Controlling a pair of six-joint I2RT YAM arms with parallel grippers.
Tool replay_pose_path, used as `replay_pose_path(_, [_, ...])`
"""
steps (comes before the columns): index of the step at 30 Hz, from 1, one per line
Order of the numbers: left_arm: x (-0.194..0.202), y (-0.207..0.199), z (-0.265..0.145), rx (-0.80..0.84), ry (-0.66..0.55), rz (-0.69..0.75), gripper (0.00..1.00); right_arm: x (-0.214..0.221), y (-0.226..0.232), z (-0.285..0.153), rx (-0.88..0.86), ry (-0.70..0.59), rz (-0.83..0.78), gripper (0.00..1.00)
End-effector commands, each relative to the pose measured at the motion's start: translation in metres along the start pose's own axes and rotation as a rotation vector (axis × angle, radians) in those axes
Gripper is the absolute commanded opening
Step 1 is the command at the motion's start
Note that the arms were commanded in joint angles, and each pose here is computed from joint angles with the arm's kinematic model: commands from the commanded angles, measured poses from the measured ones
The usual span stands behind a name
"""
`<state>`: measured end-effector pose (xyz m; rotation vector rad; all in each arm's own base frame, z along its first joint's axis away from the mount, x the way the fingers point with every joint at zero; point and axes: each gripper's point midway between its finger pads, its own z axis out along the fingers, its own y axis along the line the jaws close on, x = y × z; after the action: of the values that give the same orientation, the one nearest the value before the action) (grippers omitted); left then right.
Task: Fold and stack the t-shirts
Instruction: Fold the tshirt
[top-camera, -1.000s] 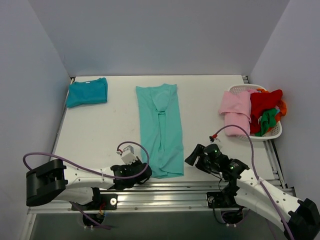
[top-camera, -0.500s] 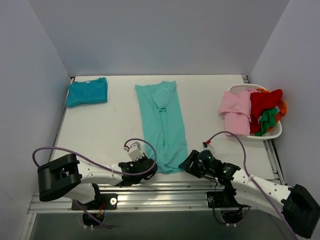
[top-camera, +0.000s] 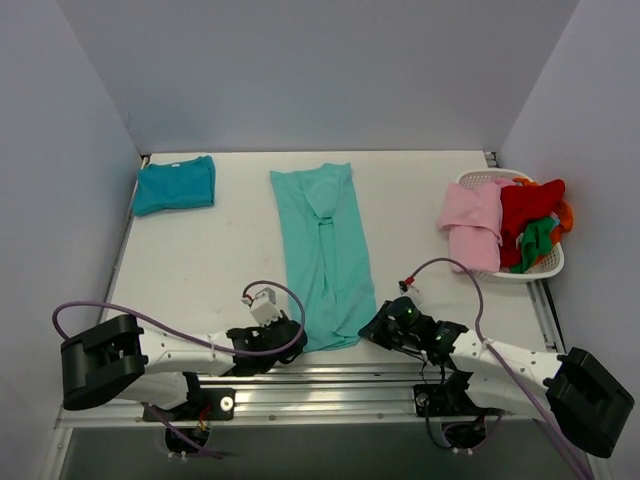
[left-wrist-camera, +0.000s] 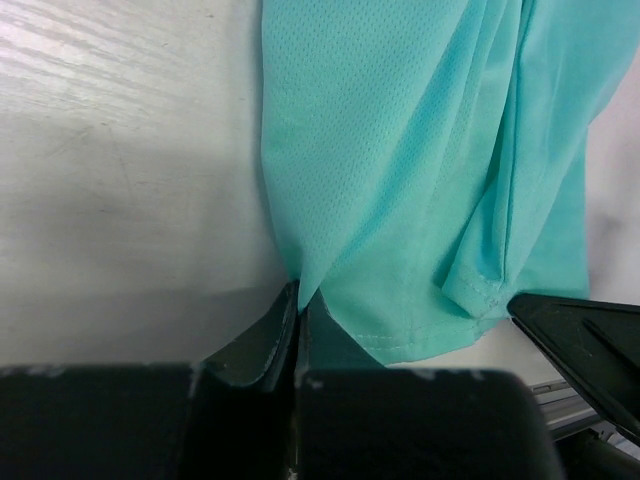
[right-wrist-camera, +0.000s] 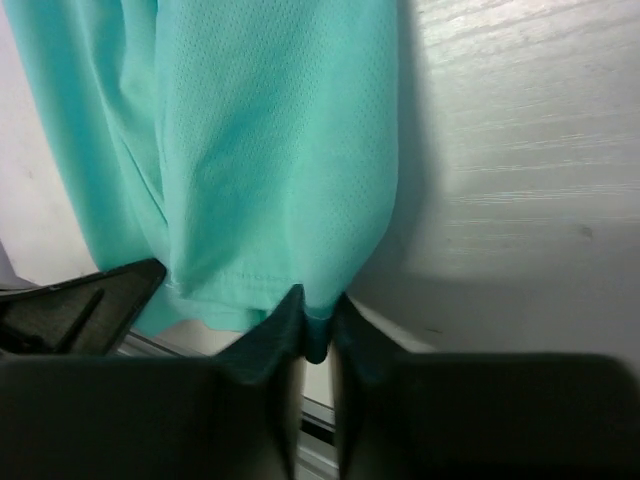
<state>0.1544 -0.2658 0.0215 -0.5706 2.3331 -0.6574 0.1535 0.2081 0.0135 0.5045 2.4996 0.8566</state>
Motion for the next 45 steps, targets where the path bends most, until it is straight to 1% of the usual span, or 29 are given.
replay_pose_path(1, [-0.005,0.028,-0.005,-0.081,-0.005,0.055,0.02,-0.004,-0.020,-0.006,0.075,-0.036,-0.029,0.03])
replay_pose_path(2, [-0.006,0.032,-0.006,-0.094,-0.008,0.061,0.02,-0.003,-0.025,-0.008,0.098,-0.032,-0.033,0.00])
replay_pose_path(4, [-0.008,0.030,-0.009,-0.084,-0.010,0.053,0.02,-0.006,-0.024,-0.013,0.090,-0.049,-0.033,0.00])
replay_pose_path(5, [-0.009,0.031,-0.010,-0.086,-0.010,0.055,0.02,-0.004,-0.028,-0.015,0.103,-0.042,-0.034,0.00])
replay_pose_path(7, [-0.008,0.027,-0.014,-0.069,0.003,0.051,0.02,-0.005,-0.020,-0.019,0.071,-0.045,-0.030,0.00])
replay_pose_path(8, [-0.008,0.028,-0.016,-0.070,0.007,0.058,0.02,-0.003,-0.026,-0.021,0.090,-0.033,-0.030,0.00])
replay_pose_path(13, [-0.019,0.005,-0.032,-0.011,0.006,0.052,0.02,-0.010,-0.009,-0.026,0.060,-0.050,-0.044,0.00])
replay_pose_path(14, [-0.024,0.001,-0.035,-0.003,-0.003,0.068,0.02,-0.018,0.004,-0.028,0.041,-0.072,-0.047,0.00])
replay_pose_path(16, [-0.036,-0.017,-0.041,0.041,-0.019,0.051,0.02,-0.023,0.011,-0.026,0.059,-0.076,-0.073,0.00])
replay_pose_path(17, [-0.041,-0.022,-0.043,0.053,-0.025,0.067,0.02,-0.032,0.029,-0.029,0.033,-0.097,-0.081,0.00])
replay_pose_path(19, [-0.054,-0.038,-0.048,0.083,-0.040,0.069,0.02,-0.040,0.039,-0.025,0.052,-0.109,-0.115,0.00])
replay_pose_path(20, [-0.058,-0.042,-0.050,0.093,-0.041,0.069,0.02,-0.050,0.060,-0.029,0.018,-0.130,-0.119,0.00])
replay_pose_path(23, [-0.075,-0.058,-0.053,0.115,-0.067,0.071,0.02,-0.063,0.076,-0.026,0.033,-0.159,-0.158,0.00])
replay_pose_path(24, [-0.077,-0.060,-0.052,0.115,-0.064,0.073,0.02,-0.072,0.091,-0.027,0.024,-0.177,-0.162,0.00])
replay_pose_path(26, [-0.089,-0.066,-0.051,0.125,-0.082,0.067,0.02,-0.079,0.098,-0.023,0.044,-0.182,-0.185,0.00])
replay_pose_path(27, [-0.092,-0.069,-0.051,0.133,-0.079,0.065,0.02,-0.086,0.112,-0.025,0.026,-0.197,-0.184,0.00])
replay_pose_path(30, [-0.113,-0.074,-0.044,0.134,-0.111,0.045,0.02,-0.096,0.119,-0.019,0.047,-0.204,-0.195,0.00])
replay_pose_path(32, [-0.118,-0.080,-0.037,0.152,-0.088,0.040,0.02,-0.106,0.133,-0.017,0.035,-0.209,-0.197,0.00])
replay_pose_path(33, [-0.129,-0.081,-0.033,0.150,-0.102,0.023,0.02,-0.111,0.127,-0.009,0.070,-0.200,-0.203,0.00])
replay_pose_path(35, [-0.135,-0.084,-0.026,0.154,-0.099,0.032,0.02,-0.125,0.137,-0.005,0.076,-0.217,-0.209,0.00])
replay_pose_path(36, [-0.143,-0.083,-0.022,0.143,-0.113,0.026,0.02,-0.129,0.131,0.007,0.116,-0.209,-0.213,0.00])
replay_pose_path(37, [-0.151,-0.089,-0.021,0.149,-0.128,0.032,0.02,-0.140,0.137,0.009,0.122,-0.228,-0.221,0.00])
replay_pose_path(39, [-0.157,-0.090,-0.011,0.132,-0.127,0.048,0.02,-0.147,0.128,0.027,0.179,-0.214,-0.226,0.00])
replay_pose_path(40, [-0.169,-0.095,-0.009,0.130,-0.149,0.048,0.02,-0.154,0.126,0.033,0.193,-0.213,-0.230,0.00])
replay_pose_path(41, [-0.168,-0.094,0.000,0.116,-0.134,0.060,0.02,-0.162,0.134,0.036,0.185,-0.223,-0.229,0.00])
replay_pose_path(42, [-0.171,-0.096,0.005,0.118,-0.128,0.066,0.02,-0.161,0.127,0.048,0.216,-0.205,-0.229,0.00])
replay_pose_path(43, [-0.184,-0.101,0.009,0.125,-0.145,0.057,0.02,-0.166,0.127,0.052,0.221,-0.205,-0.233,0.00])
replay_pose_path(44, [-0.183,-0.098,0.020,0.107,-0.130,0.066,0.02,-0.173,0.135,0.054,0.214,-0.218,-0.233,0.00])
replay_pose_path(45, [-0.183,-0.101,0.026,0.119,-0.108,0.071,0.02,-0.175,0.131,0.062,0.237,-0.216,-0.236,0.00])
